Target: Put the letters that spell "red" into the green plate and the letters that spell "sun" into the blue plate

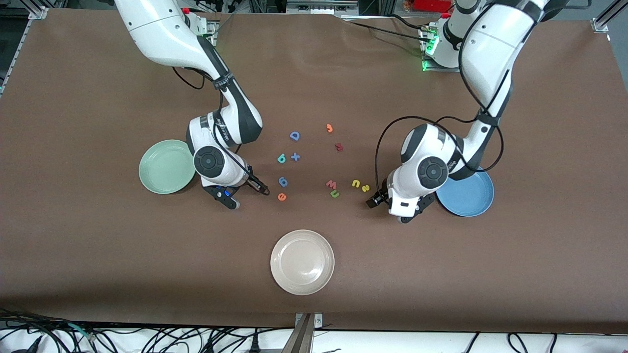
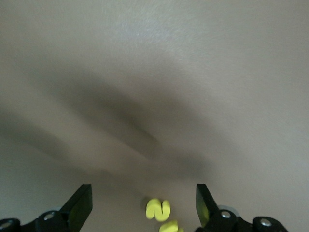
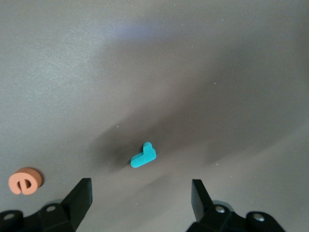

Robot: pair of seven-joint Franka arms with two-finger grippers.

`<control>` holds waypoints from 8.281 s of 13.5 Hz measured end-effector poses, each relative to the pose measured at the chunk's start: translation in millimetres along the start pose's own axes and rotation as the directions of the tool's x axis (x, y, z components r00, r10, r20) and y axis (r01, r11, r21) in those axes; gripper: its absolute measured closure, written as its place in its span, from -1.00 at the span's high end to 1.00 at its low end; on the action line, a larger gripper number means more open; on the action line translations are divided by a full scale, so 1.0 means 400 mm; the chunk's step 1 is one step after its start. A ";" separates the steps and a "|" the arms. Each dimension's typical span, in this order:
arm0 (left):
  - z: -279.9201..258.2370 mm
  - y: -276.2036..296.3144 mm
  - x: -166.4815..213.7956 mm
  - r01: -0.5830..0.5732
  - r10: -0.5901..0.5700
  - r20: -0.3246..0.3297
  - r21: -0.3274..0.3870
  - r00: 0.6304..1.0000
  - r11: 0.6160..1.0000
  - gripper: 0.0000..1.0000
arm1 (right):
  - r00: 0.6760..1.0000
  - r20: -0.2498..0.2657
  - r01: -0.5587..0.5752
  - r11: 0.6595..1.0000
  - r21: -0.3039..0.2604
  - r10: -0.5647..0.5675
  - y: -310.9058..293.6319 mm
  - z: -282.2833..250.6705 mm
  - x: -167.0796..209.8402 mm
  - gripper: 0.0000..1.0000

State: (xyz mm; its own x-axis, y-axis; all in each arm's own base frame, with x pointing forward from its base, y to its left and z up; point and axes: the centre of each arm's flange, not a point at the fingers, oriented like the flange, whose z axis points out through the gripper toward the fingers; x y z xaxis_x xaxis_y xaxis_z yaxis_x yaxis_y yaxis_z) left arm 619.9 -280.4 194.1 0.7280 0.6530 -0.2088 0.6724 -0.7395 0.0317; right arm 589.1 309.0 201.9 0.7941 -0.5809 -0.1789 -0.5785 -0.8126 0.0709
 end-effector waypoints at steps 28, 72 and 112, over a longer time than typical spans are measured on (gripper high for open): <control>-0.225 -0.128 0.247 -0.220 0.224 0.016 0.266 0.974 0.938 -0.45 | 0.999 -0.032 -0.015 1.000 0.027 0.016 0.012 0.047 0.022 0.15; 0.099 0.103 -0.169 0.253 -0.259 0.018 0.142 0.966 0.957 0.42 | 0.982 0.133 -0.143 0.988 0.054 0.135 -0.082 -0.056 -0.214 0.17; -0.190 -0.318 0.389 -0.424 0.366 0.233 0.300 0.901 0.854 0.98 | 0.975 0.072 -0.210 0.978 0.001 0.209 -0.042 0.122 -0.251 0.36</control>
State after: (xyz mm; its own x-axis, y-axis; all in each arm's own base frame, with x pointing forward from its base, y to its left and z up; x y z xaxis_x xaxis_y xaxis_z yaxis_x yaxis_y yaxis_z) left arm 658.1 -72.3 232.0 0.8706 0.2798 -0.4047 0.2254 -0.9580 -0.1775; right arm 510.2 383.4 171.0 0.6398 -0.7333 -0.2300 -0.7327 -0.6723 0.1056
